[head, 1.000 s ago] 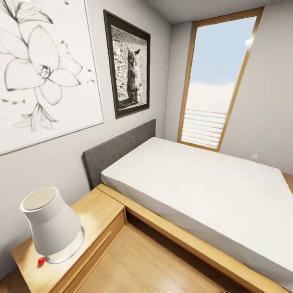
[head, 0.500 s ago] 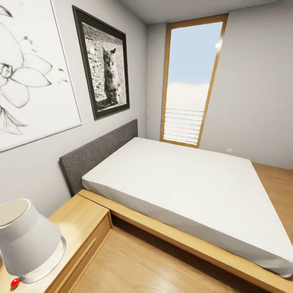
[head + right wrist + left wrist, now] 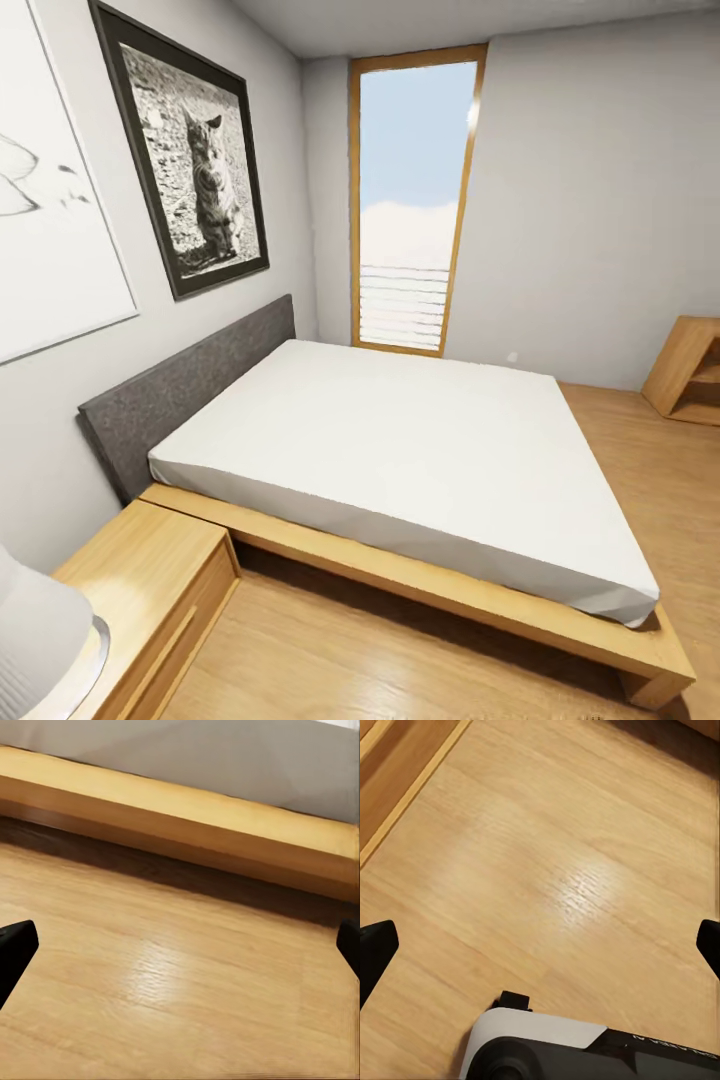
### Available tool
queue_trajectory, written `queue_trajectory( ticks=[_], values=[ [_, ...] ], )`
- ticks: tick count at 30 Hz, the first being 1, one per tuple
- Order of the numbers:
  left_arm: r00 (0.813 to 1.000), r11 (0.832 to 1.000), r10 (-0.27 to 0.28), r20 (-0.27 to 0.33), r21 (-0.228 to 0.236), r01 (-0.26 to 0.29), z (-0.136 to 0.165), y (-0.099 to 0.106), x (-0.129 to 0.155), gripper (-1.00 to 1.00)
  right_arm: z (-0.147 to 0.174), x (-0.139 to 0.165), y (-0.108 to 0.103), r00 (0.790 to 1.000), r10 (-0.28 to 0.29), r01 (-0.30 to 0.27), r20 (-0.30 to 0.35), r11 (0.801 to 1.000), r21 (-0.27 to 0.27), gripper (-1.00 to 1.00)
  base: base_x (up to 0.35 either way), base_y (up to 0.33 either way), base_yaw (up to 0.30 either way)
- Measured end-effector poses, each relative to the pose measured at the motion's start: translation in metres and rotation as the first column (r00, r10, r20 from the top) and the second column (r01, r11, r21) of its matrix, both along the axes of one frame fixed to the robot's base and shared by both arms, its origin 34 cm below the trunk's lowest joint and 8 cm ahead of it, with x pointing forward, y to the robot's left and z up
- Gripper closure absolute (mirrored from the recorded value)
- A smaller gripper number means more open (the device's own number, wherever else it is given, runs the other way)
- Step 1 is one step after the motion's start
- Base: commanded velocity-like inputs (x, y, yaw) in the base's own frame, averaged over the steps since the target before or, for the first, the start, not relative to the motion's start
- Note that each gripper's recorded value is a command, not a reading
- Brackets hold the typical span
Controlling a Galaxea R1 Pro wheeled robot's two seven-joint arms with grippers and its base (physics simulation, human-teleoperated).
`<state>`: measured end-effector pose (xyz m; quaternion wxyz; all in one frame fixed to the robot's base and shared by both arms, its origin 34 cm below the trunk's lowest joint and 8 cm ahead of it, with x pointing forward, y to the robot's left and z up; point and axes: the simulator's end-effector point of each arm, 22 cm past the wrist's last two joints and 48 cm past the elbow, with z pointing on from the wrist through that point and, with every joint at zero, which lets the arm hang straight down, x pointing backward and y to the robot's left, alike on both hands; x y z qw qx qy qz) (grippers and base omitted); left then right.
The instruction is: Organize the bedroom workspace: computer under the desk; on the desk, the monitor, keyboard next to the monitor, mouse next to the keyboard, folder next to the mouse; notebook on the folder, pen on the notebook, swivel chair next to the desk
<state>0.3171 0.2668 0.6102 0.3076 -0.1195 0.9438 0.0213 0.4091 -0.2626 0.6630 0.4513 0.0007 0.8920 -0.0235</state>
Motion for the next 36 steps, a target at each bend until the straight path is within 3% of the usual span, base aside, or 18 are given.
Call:
queue_trajectory(
  ticks=[36],
  values=[
    [1.0, 1.0, 0.001, 0.0, 0.0, -0.001, 0.0, 0.0001, 0.0, -1.0, -0.0008, -0.0009, 0.0046, 1.0, 0.025, -0.025, -0.004, 1.0, -0.005, -1.0, 0.0, 0.0, -0.3]
  ],
)
